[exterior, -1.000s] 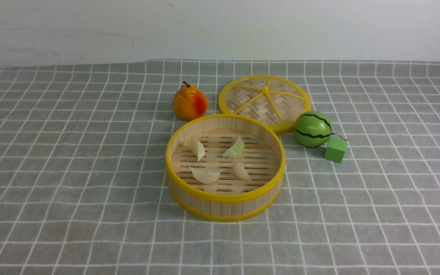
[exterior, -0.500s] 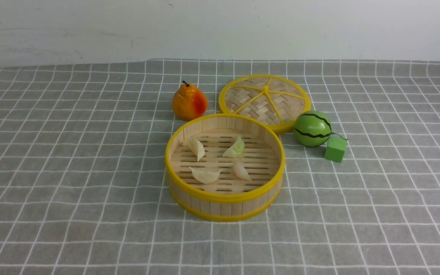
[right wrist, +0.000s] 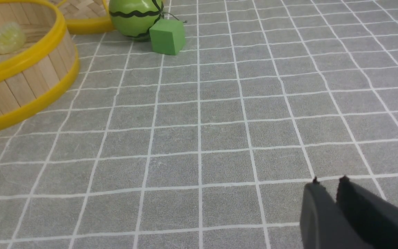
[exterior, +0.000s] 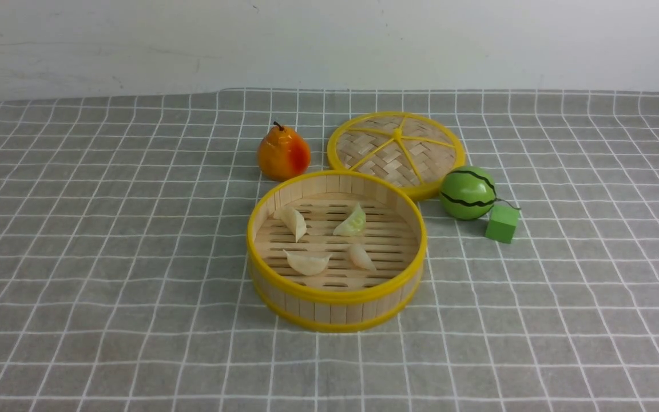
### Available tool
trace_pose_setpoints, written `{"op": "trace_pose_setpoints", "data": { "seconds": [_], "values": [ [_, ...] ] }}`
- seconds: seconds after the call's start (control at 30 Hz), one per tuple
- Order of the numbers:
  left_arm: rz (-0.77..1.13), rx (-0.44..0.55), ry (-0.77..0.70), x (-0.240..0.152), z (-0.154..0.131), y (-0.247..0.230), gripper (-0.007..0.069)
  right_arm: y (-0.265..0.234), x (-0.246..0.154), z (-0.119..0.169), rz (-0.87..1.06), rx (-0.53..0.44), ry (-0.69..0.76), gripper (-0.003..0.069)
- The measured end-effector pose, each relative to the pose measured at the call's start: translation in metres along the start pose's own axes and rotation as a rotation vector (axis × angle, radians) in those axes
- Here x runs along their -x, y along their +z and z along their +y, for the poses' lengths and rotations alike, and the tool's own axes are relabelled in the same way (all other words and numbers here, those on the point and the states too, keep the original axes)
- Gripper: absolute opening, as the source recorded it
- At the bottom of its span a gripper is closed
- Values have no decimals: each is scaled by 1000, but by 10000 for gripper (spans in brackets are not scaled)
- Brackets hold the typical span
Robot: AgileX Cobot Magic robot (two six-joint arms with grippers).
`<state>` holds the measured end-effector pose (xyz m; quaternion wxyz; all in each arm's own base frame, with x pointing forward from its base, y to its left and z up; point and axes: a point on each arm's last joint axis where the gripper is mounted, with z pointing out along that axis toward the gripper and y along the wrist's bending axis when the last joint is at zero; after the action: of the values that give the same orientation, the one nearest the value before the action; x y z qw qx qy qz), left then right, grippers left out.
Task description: Put the dumplings into the steamer on the table with the grey tablecloth.
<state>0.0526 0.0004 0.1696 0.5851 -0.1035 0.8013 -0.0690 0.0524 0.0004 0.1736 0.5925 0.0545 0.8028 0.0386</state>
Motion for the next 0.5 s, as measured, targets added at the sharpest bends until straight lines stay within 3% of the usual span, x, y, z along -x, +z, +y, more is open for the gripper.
{"op": "trace_pose_setpoints", "data": {
  "seconds": [0.5],
  "values": [
    [-1,0,0,0,0,0,-13,0,0,0,0,0,0,100]
  ]
}}
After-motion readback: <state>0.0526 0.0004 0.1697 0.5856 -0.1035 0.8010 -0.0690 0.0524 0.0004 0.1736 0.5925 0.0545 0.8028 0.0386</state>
